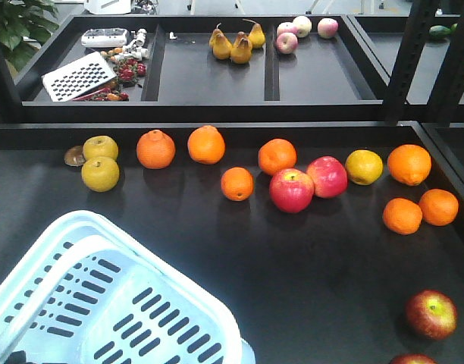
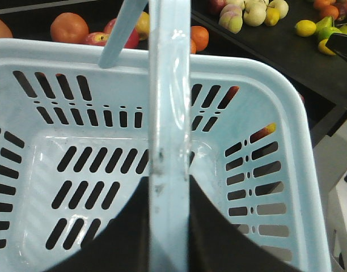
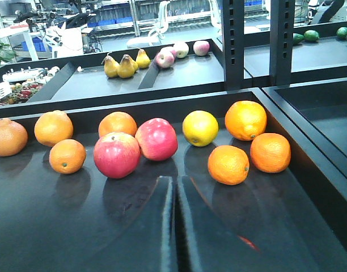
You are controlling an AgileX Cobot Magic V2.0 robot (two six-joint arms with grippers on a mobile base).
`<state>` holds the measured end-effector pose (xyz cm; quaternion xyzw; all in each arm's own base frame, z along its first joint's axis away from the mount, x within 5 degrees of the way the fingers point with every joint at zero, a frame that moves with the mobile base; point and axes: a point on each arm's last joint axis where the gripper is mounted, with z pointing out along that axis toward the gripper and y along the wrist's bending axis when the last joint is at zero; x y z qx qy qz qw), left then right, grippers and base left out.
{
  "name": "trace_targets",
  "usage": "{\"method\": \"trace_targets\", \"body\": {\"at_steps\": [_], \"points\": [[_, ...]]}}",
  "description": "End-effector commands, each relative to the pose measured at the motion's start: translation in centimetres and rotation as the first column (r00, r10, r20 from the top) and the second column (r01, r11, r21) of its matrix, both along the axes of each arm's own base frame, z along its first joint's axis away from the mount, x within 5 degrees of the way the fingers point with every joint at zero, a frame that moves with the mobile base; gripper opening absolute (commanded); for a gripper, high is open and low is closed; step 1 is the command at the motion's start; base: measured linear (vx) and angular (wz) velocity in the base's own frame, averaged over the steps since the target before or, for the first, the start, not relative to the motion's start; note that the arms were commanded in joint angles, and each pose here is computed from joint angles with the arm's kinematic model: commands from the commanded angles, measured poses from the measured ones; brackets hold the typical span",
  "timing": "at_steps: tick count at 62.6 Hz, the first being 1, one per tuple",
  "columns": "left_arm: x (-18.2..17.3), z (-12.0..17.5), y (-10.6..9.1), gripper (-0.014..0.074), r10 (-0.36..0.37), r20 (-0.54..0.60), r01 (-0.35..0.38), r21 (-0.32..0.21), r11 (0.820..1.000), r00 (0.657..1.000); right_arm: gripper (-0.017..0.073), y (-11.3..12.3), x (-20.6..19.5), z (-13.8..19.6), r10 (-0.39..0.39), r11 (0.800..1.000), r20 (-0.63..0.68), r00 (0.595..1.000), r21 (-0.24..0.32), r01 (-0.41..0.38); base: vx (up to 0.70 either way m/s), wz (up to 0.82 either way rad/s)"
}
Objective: Pick three apples into basket with both arms
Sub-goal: 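Drive the base up to the fruit table edge holding the basket, then lower the light-blue basket onto the table with the left gripper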
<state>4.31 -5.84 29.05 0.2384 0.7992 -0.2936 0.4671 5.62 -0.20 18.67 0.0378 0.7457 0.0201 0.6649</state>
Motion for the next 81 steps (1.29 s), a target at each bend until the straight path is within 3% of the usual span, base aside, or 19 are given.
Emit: {"method": "trace_targets", "body": {"at_steps": [1,43,53,63,81], "points": [[0.3,1.7,0.0,-0.0007,0.04,0.057,-0.035,-0.088,0.995,0.998,-0.0004,0.1,0.1,0.3,0.007,1.0,0.066,0.998,-0.014,-0.006,0.0,0.0],[0.3,1.8,-0.1,-0.0007,0.036,0.049,-0.031,-0.106,0.994,0.998,-0.0004,0.1,0.1,0.3,0.007,1.0,0.066,0.998,-0.014,-0.006,0.0,0.0],[0.2,1.9,-0.2,-0.0007,0.031,0.039,-0.026,-0.135,0.991,0.999,-0.0004,0.1,0.1,0.3,0.007,1.0,0.066,0.998,-0.014,-0.006,0.0,0.0],[0.6,2.6,-0.5,-0.0007,0.039,0.04,-0.029,-0.23,0.973,0.998,-0.0004,0.1,0.1,0.3,0.007,1.0,0.066,0.998,-0.014,-0.006,0.0,0.0],[4.4,4.6,-2.6,-0.0007,-0.091,0.12,0.101,-0.084,0.991,0.989,-0.0004,0.1,0.1,0.3,0.007,1.0,0.066,0.998,-0.014,-0.006,0.0,0.0]]}}
